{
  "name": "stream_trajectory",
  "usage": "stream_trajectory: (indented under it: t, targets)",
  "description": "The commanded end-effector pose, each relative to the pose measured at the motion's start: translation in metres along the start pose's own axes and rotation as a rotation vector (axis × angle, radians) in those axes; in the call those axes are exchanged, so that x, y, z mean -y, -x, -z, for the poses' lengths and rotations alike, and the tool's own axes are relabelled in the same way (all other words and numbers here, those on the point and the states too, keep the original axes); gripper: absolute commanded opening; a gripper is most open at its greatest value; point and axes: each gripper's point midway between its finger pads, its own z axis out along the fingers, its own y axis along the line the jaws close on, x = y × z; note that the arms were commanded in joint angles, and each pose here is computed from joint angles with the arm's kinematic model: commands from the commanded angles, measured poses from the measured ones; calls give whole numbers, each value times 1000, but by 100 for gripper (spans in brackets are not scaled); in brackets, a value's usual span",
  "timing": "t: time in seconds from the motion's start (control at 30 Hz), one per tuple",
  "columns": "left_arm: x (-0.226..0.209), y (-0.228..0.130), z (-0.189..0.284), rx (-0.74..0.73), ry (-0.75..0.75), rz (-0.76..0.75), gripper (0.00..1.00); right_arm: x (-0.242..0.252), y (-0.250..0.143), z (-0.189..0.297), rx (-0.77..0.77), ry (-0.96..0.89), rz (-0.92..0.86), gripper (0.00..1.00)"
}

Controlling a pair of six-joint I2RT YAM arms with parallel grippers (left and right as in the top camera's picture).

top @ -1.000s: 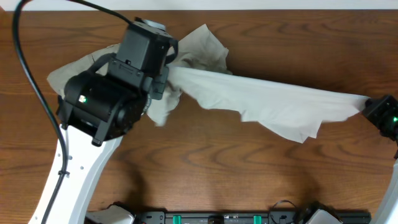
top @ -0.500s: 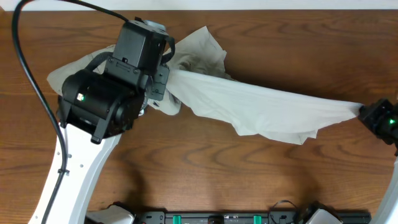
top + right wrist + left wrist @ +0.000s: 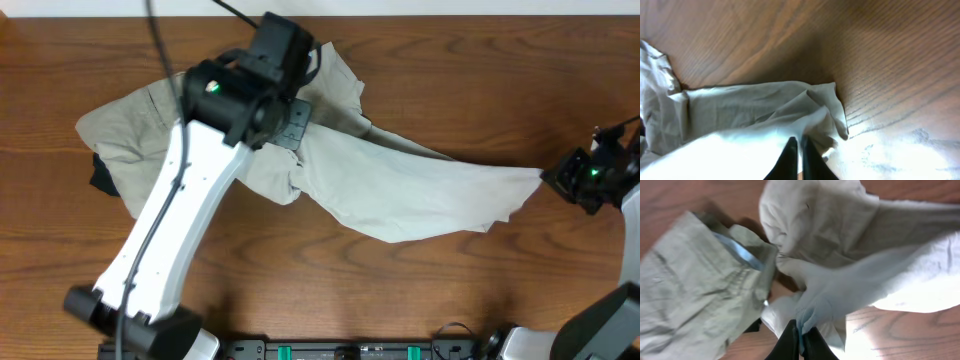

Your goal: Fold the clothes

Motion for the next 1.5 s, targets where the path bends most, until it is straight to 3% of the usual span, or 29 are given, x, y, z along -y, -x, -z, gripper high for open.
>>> stream_trajectory:
  t: [0.0, 0.17, 0.43, 0.8, 1.33, 1.47]
  targets:
    - [5, -3, -20, -58, -17, -4, 6, -5, -4, -12, -31, 7, 33, 14]
    - [6, -3, -29, -80, -13, -18, 6, 3, -10, -17, -55, -41, 50, 31]
    - [4, -4, -28, -79, 0, -19, 6, 31, -34, -34, -104, -127, 27, 34]
    - [4, -3, -28, -78, 0, -18, 6, 30, -43, -77, -16, 18, 44, 37]
    - [4, -4, -28, -78, -1, -19, 6, 28, -50, -86, 0, 67, 45, 33]
    - [4, -4, -28, -79, -1, -19, 6, 23, -49, -86, 1, 98, 48, 18]
